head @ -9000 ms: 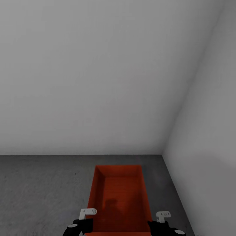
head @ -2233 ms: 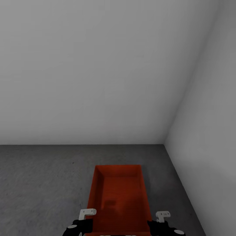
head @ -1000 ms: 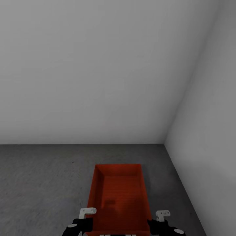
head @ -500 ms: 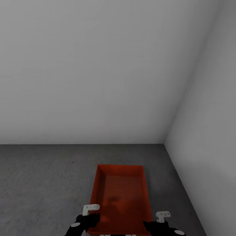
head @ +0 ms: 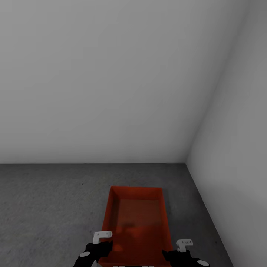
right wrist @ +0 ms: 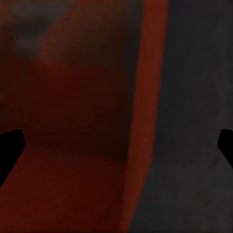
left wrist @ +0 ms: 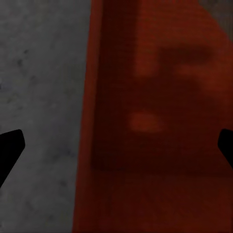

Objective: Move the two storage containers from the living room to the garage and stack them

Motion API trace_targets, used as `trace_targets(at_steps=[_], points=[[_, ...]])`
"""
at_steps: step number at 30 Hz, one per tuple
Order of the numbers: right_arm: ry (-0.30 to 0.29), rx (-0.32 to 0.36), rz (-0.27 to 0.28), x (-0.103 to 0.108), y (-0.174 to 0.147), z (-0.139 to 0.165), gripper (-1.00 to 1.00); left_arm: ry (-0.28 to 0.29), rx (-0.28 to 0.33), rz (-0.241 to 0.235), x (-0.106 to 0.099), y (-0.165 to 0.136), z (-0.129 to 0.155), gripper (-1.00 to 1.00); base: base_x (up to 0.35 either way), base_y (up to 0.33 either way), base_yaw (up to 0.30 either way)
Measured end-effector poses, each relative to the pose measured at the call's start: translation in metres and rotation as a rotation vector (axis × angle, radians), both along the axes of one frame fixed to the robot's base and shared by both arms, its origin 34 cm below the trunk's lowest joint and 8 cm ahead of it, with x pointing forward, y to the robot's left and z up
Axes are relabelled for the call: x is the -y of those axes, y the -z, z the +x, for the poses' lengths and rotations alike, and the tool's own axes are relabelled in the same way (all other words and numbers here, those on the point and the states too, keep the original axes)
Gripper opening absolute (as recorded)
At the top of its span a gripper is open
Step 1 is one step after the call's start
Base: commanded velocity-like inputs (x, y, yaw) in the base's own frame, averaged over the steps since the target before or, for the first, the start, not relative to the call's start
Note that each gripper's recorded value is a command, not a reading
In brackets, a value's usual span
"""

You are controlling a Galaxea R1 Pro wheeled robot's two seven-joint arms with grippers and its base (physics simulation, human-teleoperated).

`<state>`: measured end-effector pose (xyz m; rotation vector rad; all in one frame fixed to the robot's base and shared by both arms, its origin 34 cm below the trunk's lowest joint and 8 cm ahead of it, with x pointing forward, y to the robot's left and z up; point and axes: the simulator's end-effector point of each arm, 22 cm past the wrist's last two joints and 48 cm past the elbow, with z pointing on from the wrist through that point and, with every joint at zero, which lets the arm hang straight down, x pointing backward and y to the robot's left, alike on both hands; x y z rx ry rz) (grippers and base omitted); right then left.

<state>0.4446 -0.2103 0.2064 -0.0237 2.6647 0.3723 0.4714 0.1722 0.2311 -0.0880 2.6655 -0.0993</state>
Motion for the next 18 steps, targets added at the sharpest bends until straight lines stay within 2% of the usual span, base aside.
trace_targets(at_steps=[18], points=[[-0.001,0.000,0.002,0.000,-0.040,0.010,1.00,-0.004,0.000,0.014,-0.007,-0.040,0.010,1.00,0.000,0.000,0.000]])
